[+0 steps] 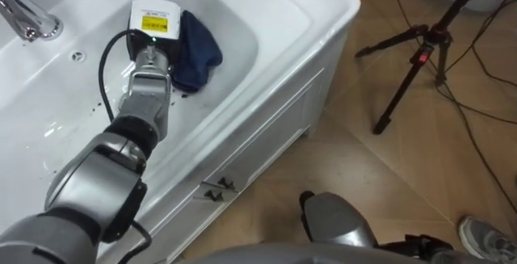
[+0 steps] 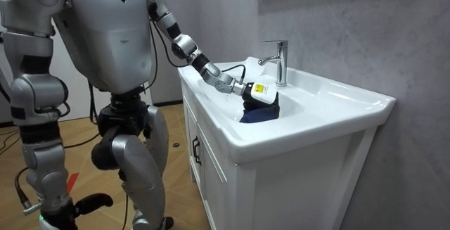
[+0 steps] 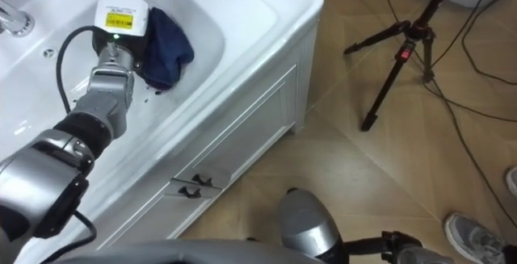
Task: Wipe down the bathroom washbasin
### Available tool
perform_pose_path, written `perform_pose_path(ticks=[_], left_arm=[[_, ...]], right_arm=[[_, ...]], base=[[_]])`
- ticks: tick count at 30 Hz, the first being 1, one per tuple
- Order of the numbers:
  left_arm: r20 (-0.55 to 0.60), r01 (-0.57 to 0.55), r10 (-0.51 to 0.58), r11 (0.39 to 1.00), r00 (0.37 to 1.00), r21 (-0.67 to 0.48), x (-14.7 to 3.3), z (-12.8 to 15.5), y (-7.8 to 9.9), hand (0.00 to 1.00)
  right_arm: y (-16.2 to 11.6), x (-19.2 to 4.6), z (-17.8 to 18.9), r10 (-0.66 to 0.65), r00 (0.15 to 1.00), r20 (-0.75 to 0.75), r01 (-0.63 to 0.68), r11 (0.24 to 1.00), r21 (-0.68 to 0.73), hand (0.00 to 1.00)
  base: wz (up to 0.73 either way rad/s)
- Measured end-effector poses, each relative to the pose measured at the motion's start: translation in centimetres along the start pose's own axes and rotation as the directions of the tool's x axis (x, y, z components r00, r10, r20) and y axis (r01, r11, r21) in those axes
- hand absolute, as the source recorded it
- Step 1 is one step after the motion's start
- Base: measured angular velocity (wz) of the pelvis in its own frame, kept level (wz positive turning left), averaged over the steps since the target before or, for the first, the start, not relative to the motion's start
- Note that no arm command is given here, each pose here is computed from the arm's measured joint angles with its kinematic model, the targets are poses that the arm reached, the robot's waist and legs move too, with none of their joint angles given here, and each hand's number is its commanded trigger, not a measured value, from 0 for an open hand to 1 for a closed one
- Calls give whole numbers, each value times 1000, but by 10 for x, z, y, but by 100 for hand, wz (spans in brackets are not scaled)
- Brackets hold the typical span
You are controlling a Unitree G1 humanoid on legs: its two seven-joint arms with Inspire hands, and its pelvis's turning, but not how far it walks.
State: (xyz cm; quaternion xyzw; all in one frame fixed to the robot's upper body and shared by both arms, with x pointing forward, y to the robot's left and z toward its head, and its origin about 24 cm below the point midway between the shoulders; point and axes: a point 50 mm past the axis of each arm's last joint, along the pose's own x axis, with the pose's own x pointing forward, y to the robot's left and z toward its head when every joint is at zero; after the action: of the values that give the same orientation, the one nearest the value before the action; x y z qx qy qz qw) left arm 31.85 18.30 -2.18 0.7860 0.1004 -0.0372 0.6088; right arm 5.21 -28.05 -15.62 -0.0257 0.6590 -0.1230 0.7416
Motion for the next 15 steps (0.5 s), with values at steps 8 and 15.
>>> perform_pose_path(ticks=[8, 15], left_arm=[[-3, 124, -124, 992, 992, 11, -27, -1, -39, 100], [-20, 164, -164, 986, 986, 13, -39, -5, -54, 100]], right_arm=[[3, 0, 7, -31, 999, 9, 31, 999, 21, 0], [2, 0, 8, -75, 997, -8, 75, 995, 62, 0]], base=[[3], [-1]])
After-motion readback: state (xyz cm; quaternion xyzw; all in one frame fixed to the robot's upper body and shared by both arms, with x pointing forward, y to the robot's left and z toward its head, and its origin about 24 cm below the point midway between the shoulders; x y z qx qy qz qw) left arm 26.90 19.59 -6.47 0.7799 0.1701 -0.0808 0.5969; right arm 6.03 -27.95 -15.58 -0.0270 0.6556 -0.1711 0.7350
